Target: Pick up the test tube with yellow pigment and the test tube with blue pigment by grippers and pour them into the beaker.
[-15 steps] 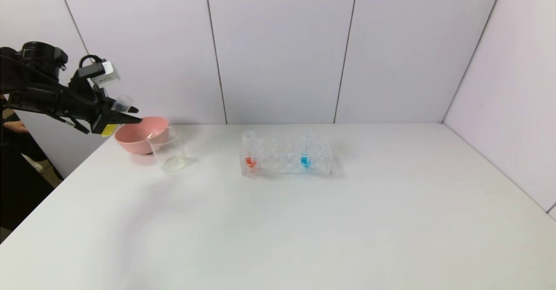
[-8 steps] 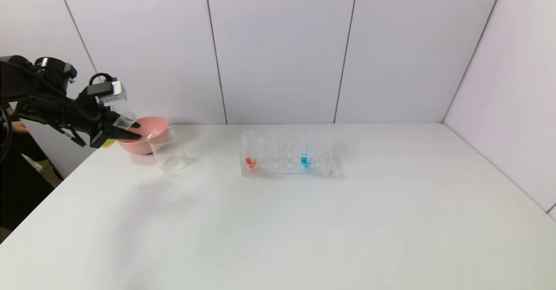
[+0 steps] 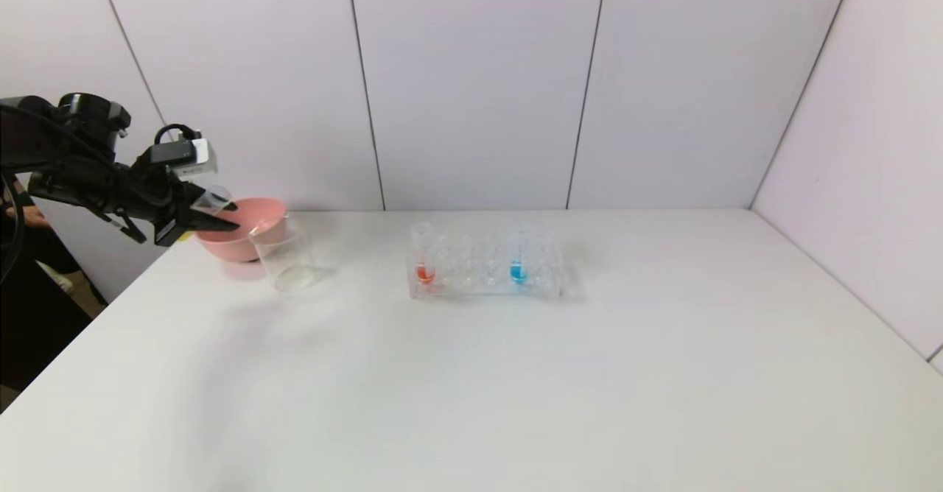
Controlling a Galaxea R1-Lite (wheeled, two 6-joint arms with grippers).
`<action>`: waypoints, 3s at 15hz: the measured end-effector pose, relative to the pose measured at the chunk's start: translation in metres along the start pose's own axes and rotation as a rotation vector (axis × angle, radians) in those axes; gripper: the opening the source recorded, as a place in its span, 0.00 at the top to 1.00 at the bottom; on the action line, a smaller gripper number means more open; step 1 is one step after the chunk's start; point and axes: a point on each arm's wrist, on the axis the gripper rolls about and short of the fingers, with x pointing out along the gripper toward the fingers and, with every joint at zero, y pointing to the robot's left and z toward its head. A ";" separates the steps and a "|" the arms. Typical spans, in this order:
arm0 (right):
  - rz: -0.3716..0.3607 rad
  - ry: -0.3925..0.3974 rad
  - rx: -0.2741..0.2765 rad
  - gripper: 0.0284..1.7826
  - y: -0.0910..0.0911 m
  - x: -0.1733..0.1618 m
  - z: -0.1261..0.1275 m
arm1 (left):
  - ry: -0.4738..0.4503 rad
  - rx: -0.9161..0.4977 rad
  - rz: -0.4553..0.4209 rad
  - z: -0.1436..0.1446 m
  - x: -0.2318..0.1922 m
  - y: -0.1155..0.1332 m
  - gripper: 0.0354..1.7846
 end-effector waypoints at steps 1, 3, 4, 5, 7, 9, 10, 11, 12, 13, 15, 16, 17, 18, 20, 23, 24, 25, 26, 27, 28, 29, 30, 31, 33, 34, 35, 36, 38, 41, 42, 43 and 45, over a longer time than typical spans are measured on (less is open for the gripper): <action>0.000 0.000 0.000 0.04 0.000 0.000 0.000 | -0.002 0.013 0.015 0.001 0.000 0.002 0.71; 0.000 0.000 0.000 0.04 0.000 0.000 0.000 | -0.005 0.024 0.033 0.002 0.001 0.004 0.71; 0.000 0.000 0.000 0.04 0.000 0.000 0.000 | -0.006 0.024 0.033 0.002 0.002 0.004 0.71; 0.000 0.000 0.000 0.04 0.000 0.000 0.000 | -0.003 0.028 0.039 0.002 0.002 0.005 0.71; 0.000 0.000 0.000 0.04 0.000 0.000 0.000 | 0.005 0.051 0.076 0.003 0.003 0.009 0.71; 0.000 0.000 0.000 0.04 0.000 0.000 0.000 | 0.005 0.070 0.105 0.006 0.004 0.012 0.71; 0.000 0.000 0.000 0.04 0.000 0.000 0.000 | 0.014 0.070 0.108 0.006 0.004 0.012 0.71; 0.000 0.000 0.000 0.04 0.000 0.000 0.000 | 0.026 0.073 0.114 0.007 0.005 0.013 0.71; 0.000 0.000 0.000 0.04 0.000 0.000 0.000 | 0.036 0.073 0.121 0.008 0.006 0.013 0.71; 0.000 0.000 0.000 0.04 0.000 0.000 0.000 | 0.039 0.078 0.129 0.010 0.007 0.014 0.71; 0.000 0.000 0.000 0.04 0.000 0.000 0.000 | 0.049 0.095 0.150 0.013 0.009 0.015 0.71; 0.000 0.000 0.000 0.04 0.000 0.000 0.000 | 0.056 0.104 0.163 0.015 0.010 0.016 0.71; 0.000 0.000 0.000 0.04 0.000 0.000 0.000 | 0.063 0.114 0.178 0.016 0.011 0.018 0.71; 0.000 0.000 0.000 0.04 0.000 0.000 0.000 | 0.069 0.122 0.189 0.018 0.012 0.019 0.71; 0.000 0.000 0.000 0.04 0.000 0.000 0.000 | 0.069 0.127 0.189 0.020 0.016 0.018 0.71; 0.000 0.000 0.001 0.04 0.000 0.000 0.000 | 0.067 0.133 0.186 0.021 0.020 0.018 0.71; 0.000 0.000 0.000 0.04 0.000 0.000 0.000 | 0.065 0.140 0.191 0.021 0.021 0.019 0.71; 0.000 0.000 0.001 0.04 0.000 0.000 0.000 | 0.062 0.149 0.197 0.021 0.021 0.019 0.71; 0.000 0.000 0.001 0.04 0.000 0.000 0.000 | 0.061 0.153 0.195 0.021 0.022 0.019 0.71; 0.000 0.000 0.001 0.04 0.000 0.000 0.000 | 0.061 0.153 0.190 0.021 0.022 0.018 0.71; 0.000 0.000 0.001 0.04 0.000 0.000 0.000 | 0.060 0.153 0.187 0.021 0.022 0.018 0.71; 0.000 0.000 0.000 0.04 0.000 0.000 0.000 | 0.060 0.152 0.184 0.021 0.022 0.018 0.71; 0.000 0.000 0.001 0.04 0.000 0.000 0.000 | 0.060 0.147 0.176 0.021 0.021 0.017 0.71; 0.000 0.000 0.000 0.04 0.000 0.000 0.000 | 0.062 0.140 0.163 0.021 0.021 0.016 0.71; 0.000 0.000 0.000 0.04 0.000 0.000 0.000 | 0.071 0.139 0.140 0.021 0.019 0.013 0.71; 0.000 0.000 0.000 0.04 0.000 0.000 0.000 | 0.077 0.134 0.129 0.021 0.019 0.011 0.71; 0.000 0.000 0.000 0.04 0.000 0.000 0.000 | 0.083 0.129 0.120 0.021 0.019 0.010 0.71; 0.000 0.000 0.000 0.04 0.000 0.000 0.000 | 0.087 0.133 0.116 0.021 0.018 0.010 0.71; 0.000 0.000 0.000 0.04 0.000 0.000 0.000 | 0.103 0.155 0.117 0.020 0.018 0.009 0.71; 0.000 0.000 0.000 0.04 0.000 0.000 0.000 | 0.145 0.139 0.069 0.018 0.018 0.003 0.71; 0.000 0.000 0.001 0.04 0.000 0.000 0.000 | 0.150 0.137 0.054 0.018 0.018 0.002 0.71; 0.000 0.000 0.000 0.04 0.000 0.000 0.000 | 0.153 0.141 0.058 0.019 0.017 0.002 0.71; 0.000 0.000 0.000 0.04 0.000 0.000 0.000 | 0.170 0.149 0.066 0.020 0.015 0.003 0.71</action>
